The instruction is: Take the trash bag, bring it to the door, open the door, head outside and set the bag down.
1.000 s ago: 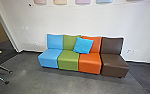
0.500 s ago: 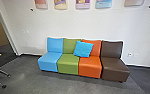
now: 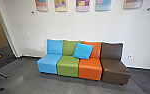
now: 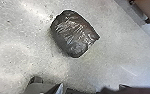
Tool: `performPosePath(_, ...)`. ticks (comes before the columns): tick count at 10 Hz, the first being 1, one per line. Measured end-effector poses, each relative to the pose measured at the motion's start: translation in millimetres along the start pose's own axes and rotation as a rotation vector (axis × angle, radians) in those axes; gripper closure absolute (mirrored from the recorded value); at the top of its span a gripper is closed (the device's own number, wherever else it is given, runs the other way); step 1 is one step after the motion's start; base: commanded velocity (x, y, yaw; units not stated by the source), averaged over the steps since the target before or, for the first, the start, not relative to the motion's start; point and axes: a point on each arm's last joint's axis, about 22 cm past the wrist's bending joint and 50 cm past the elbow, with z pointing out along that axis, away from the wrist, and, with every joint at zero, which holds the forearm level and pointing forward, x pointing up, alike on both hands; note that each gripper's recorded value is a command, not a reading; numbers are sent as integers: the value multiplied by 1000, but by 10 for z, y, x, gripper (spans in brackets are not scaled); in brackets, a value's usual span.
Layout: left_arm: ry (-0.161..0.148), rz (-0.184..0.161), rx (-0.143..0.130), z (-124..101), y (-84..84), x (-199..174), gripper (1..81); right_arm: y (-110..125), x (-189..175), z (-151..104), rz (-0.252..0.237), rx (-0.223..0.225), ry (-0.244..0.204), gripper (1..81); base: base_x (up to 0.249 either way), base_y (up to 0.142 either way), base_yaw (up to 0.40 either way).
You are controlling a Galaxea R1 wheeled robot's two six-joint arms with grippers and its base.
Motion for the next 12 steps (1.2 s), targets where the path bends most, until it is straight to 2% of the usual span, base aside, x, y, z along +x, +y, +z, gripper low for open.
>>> performPosePath(1, -36, -3, 3, 73, -41, -31, 10, 74, 8, 34, 7, -5, -7, 10, 0, 0, 0)
performPosePath(2, -57, -7, 11, 124, -109, 3, 10, 141, 11, 73, 16, -9, -16, 10, 0, 0, 0)
performPosePath(4, -61, -16, 32, 254, -278, 122, 10, 263, 146, 156, 25, -13, -16, 10, 0, 0, 0)
performPosePath(6, -86, -32, 52, 512, -422, 90, 10, 342, 316, 328, 32, -3, -15, 10, 0, 0, 0)
performPosePath(8, -86, -41, 83, 745, -564, 253, 10, 498, 340, 449, 49, -10, -34, 10, 0, 0, 0)
performPosePath(9, -82, -41, 92, 845, -574, 375, 10, 540, 334, 537, 57, -6, -46, 10, 0, 0, 0)
performPosePath(10, -86, -39, 90, 931, -519, 467, 10, 536, 344, 592, 57, 2, -49, 10, 0, 0, 0)
performPosePath(12, -78, -27, 53, 1099, -267, 716, 10, 582, 397, 663, 50, 6, -35, 10, 0, 0, 0)
